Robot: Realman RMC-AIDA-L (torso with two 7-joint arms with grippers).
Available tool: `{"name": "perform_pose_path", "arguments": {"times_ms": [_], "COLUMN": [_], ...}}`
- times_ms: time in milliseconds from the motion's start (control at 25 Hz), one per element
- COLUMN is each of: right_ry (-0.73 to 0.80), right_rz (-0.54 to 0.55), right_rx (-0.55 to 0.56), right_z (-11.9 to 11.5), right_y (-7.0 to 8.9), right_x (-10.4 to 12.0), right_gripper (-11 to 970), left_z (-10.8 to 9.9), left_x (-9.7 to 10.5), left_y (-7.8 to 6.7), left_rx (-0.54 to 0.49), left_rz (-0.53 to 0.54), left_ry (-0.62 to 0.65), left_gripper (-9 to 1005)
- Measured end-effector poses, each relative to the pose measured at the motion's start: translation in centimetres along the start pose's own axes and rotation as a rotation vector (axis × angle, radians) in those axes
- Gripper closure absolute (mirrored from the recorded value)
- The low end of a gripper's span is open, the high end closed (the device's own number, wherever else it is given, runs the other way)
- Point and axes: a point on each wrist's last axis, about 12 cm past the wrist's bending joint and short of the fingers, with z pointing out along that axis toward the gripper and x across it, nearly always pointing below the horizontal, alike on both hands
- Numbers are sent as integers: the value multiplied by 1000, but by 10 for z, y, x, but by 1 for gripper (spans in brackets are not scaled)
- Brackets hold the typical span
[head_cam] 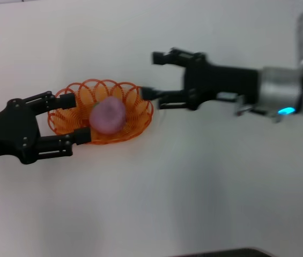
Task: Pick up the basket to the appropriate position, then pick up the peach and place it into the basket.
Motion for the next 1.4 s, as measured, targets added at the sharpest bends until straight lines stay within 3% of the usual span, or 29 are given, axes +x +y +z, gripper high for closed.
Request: {"name": "perform_pose_path", "arguments": {"times_ms": [320, 480, 680, 920, 1400], "right_ry": [208, 308, 346, 308, 314], "right_rz": [47, 76, 112, 88, 111], "right_rx": [-63, -108, -79, -34, -6], "right_z": [-71, -90, -110, -117, -108], "right_y": [-3, 4, 8, 11, 10], "right_x": [-53, -57, -49, -31, -17], "right_gripper": [26, 27, 28, 29, 29], "left_z": [-10, -27, -45, -51, -51], "left_x": [3, 16, 37, 64, 68], "left_y": [0, -1, -1, -5, -6], "left_rx": [-35, -133, -278, -358, -354], "left_rz": [36, 127, 134, 102, 91], "left_ry": [9, 5, 8, 22, 43], "left_gripper": [118, 119, 119, 120, 120]}}
